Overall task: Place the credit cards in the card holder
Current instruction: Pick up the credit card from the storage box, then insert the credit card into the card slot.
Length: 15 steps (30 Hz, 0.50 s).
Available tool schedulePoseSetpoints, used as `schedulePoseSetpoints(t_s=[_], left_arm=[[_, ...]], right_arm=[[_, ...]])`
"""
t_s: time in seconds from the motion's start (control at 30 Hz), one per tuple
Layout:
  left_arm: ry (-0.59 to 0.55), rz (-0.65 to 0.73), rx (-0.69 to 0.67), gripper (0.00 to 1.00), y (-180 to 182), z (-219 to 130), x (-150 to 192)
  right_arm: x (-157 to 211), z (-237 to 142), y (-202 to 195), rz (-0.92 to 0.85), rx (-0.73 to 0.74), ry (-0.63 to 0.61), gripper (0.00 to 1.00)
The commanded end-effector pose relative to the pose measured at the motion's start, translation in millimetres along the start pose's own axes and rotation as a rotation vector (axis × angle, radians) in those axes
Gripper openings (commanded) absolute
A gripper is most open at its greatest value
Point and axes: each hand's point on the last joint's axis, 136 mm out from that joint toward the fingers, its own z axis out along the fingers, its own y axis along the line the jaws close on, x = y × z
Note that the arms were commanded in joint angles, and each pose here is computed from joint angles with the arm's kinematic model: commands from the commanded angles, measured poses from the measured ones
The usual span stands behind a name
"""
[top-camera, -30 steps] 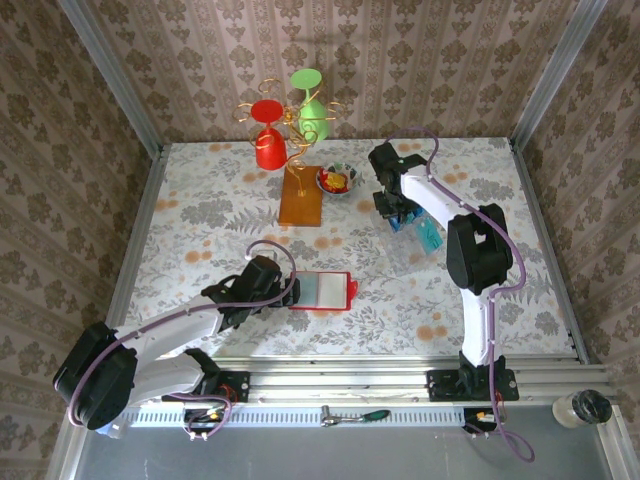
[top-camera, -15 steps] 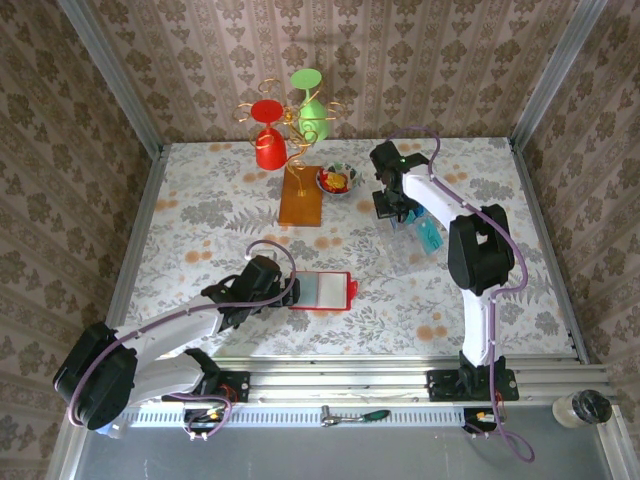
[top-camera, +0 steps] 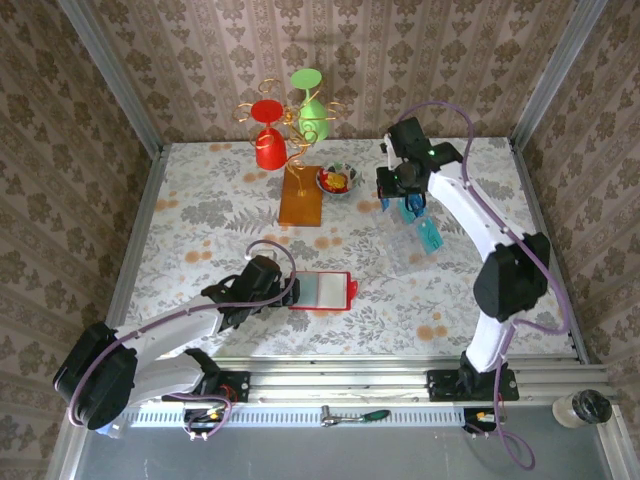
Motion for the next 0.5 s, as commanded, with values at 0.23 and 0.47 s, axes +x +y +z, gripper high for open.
schedulePoseSetpoints(t_s=[0.23, 0.47], left_arm=[[-0.007, 0.018, -0.034, 1.00, 4, -1, -3], [0.000, 0.023, -0.043, 1.00, 6, -1, 0]], right_arm=[[93, 20, 117, 0.134, -0.441, 0.038, 0.00], [150, 43, 148, 0.166, -0.480, 0.089, 0.00]])
